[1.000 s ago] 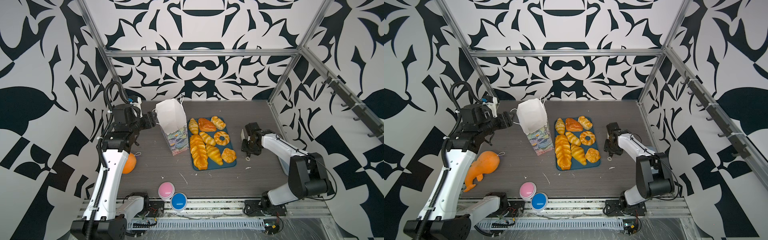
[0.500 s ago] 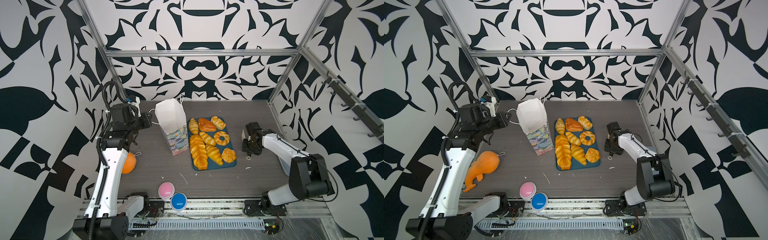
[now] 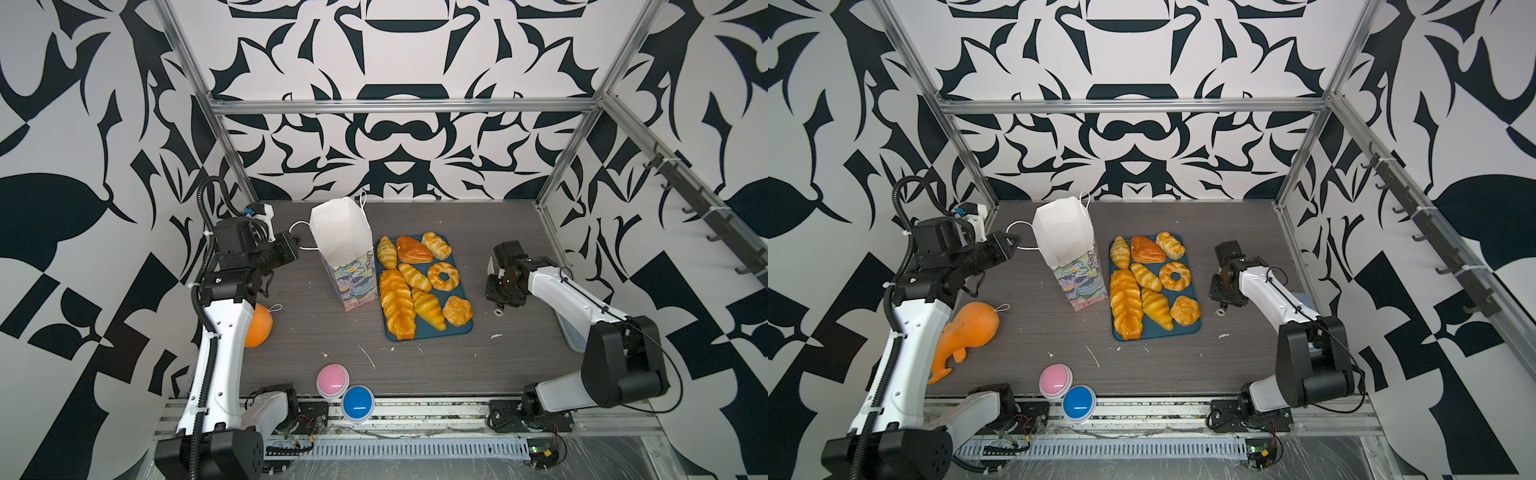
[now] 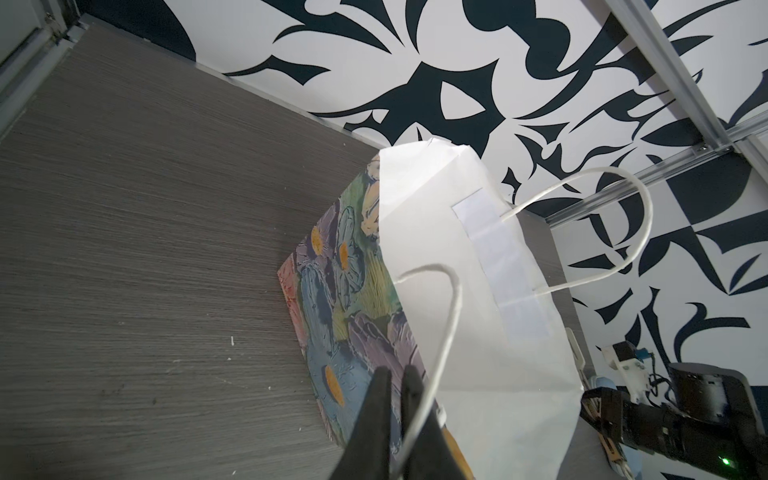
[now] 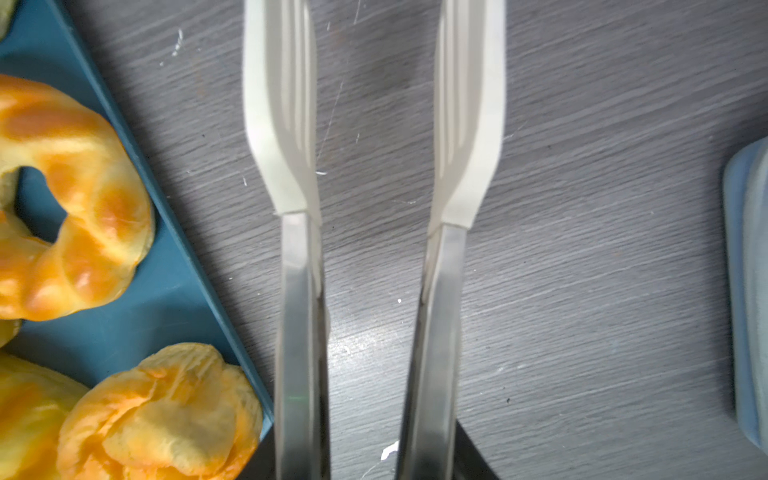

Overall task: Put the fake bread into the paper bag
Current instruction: 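Lift the tongs with the right gripper and move them over the bread tray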

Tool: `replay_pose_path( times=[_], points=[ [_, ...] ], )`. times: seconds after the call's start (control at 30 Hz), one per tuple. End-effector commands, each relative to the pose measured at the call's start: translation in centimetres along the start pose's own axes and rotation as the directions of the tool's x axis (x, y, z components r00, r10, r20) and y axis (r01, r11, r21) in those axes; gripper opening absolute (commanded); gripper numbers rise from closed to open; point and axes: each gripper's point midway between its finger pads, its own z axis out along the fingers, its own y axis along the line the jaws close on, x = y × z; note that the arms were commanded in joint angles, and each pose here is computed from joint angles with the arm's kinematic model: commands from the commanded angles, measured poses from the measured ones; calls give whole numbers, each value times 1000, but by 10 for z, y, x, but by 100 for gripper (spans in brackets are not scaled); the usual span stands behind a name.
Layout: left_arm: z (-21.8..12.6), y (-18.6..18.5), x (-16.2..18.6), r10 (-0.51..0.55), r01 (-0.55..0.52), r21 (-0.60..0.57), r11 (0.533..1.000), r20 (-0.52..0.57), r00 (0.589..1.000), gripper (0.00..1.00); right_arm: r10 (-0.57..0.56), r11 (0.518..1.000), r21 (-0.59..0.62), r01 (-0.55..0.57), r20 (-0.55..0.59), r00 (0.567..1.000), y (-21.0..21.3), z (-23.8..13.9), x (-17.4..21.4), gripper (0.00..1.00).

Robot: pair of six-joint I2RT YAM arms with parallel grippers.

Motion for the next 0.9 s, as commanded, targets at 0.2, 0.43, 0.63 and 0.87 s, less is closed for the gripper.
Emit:
replay_pose_path(
  times=[0.2,0.43,0.63,0.87],
  points=[
    [-5,-14,12,-61,62,122,991,-16,998,9,2,1000,-16,0,86,996,0,-41,-18,40],
    [-14,-18,17,-63,62,134,989,-1,998,9,-29,996,-85,39,121,992,14,-74,-26,39],
    [-19,-20,22,-62,62,138,989,-1,998,9,-129,985,-100,143,135,982,38,-95,-25,37],
    [-20,-17,27,-54,54,126,991,-4,999,9,-187,972,-110,205,156,970,58,-109,-24,37]
  ],
)
